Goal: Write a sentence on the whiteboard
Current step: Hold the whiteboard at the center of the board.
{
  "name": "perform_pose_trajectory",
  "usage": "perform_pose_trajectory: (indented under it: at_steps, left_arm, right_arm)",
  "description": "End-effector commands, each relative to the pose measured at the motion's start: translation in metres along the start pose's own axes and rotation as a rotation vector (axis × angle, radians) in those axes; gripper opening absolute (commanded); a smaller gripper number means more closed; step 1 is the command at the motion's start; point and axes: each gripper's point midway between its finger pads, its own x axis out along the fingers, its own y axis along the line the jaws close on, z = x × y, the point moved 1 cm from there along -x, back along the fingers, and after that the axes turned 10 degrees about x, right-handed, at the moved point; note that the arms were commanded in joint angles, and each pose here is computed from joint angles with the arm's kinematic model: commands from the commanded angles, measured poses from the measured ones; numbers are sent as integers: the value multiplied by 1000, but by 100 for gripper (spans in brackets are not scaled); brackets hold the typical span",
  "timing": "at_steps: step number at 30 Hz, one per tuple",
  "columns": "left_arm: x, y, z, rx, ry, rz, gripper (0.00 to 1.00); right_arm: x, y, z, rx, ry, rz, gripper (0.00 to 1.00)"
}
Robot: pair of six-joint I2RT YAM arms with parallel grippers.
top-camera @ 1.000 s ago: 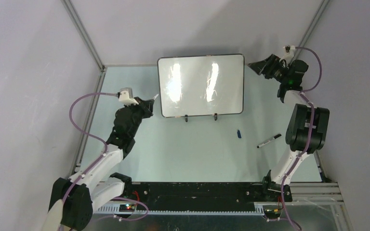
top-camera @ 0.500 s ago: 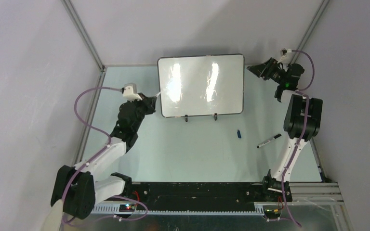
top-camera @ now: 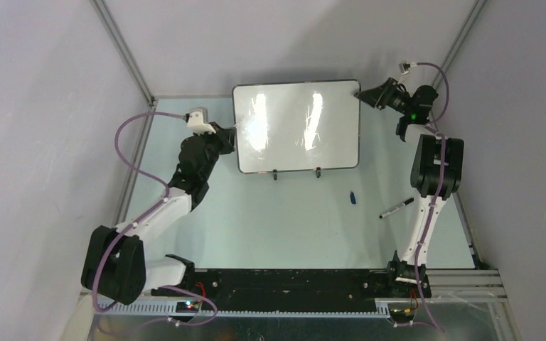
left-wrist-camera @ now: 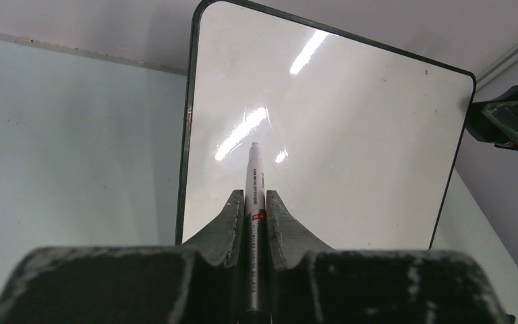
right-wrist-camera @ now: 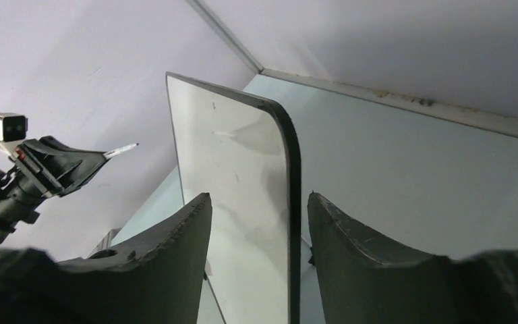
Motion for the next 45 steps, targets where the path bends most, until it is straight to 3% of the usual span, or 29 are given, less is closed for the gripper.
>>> perform_pose_trajectory:
  at_steps: [1,6,10,18,23,26,32,40,45]
  left_arm:
    - [3,-7,12,24,-57,-29,0]
    - [2,-7,9,19,-53,-36,0]
    - [2,-10,8,18,-47,-46,0]
    - [0,-8,7,21,-48,-39,0]
    - [1,-9,7,21,-45,-41,0]
    - [1,-10,7,21,-44,-44,0]
    - [-1,-9,6,25,-41,-41,0]
    - [1,-10,5,28,-34,-45,0]
    - [10,-7,9,35,-29,-18,0]
  right_arm:
    - [8,12,1,-31,21,82,56]
    - [10,13,-6,-2,25,102,50]
    - [8,12,-9,20,13,107,35]
    - [7,10,-12,47,14,110,23]
    - [5,11,-15,52,18,121,31]
    - [6,10,-18,54,22,122,41]
    - [12,5,-19,62,29,128,43]
    - [14,2,-25,86,40,132,26]
    - [9,7,-25,86,36,141,6]
